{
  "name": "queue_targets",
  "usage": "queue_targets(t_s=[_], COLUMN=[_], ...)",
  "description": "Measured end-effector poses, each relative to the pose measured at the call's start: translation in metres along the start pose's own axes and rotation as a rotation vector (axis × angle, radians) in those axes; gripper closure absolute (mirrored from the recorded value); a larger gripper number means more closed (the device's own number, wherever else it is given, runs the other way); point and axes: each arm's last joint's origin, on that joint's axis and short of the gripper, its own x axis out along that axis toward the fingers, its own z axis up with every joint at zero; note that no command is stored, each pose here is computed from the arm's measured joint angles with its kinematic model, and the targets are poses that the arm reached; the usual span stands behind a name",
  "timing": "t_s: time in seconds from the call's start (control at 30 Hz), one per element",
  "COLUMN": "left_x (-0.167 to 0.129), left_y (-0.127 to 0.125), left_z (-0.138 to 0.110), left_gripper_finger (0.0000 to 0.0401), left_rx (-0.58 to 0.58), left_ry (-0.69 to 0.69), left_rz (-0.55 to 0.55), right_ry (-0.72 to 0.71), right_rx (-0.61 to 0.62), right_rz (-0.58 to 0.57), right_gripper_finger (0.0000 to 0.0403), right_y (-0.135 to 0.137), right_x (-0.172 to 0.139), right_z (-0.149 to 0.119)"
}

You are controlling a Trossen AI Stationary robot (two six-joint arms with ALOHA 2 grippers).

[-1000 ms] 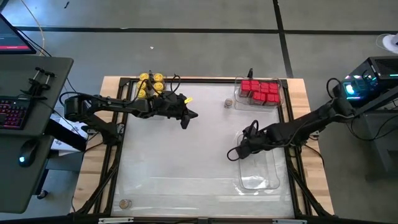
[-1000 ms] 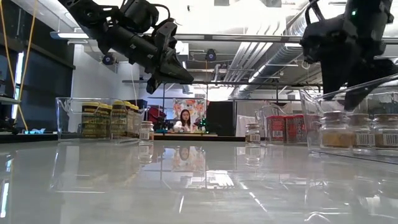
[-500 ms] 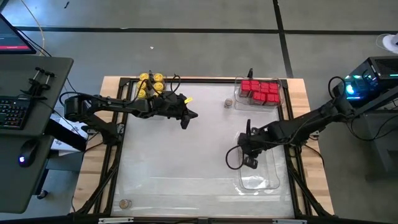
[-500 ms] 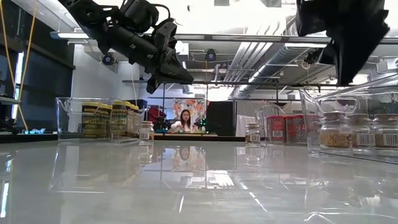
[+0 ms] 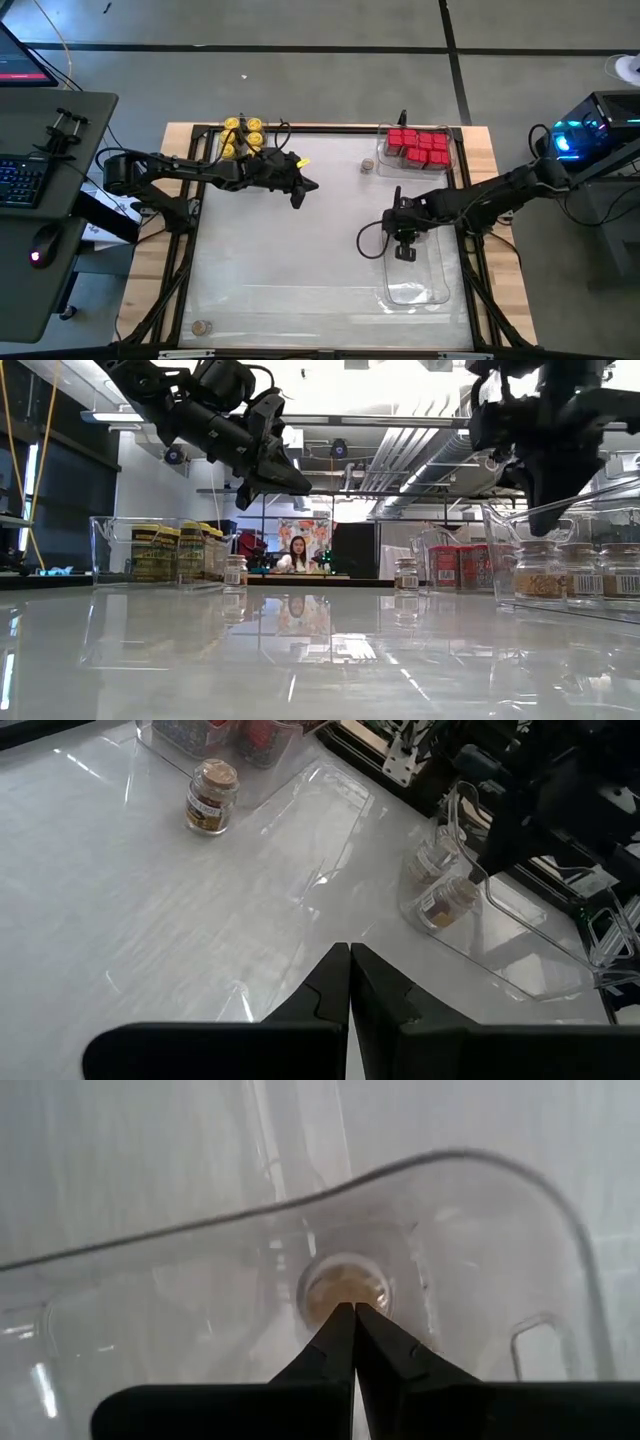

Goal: Sort spices by type
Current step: Put the brown seasoning bottle into the bottom transparent bin

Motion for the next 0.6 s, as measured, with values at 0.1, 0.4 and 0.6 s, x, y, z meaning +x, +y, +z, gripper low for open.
queue_targets(t_s=[0.1,0.4,0.6], left_x=[0.0,0.0,0.0], left_y=[0.0,0.0,0.0], left_z=[0.0,0.0,0.0], left_gripper_finger=[0.0401,0.0401,0.0401], left_rx=[0.001,0.027,0.034], left_ry=[0.0,-0.001,0.0], left_rz=[0.0,0.001,0.001], right_ry=[-0.019,0.004,0.04], right_rx=[-0.008,-0.078,-0.108], right_rz=[0.003,0.086,0.097], right_gripper_finger=[0.0402,0.0402,0.0402], right_y=[-0.002,-0.002,0.0], right_x=[0.0,0.007,0.02], right_z=[0.003,0.007,0.012])
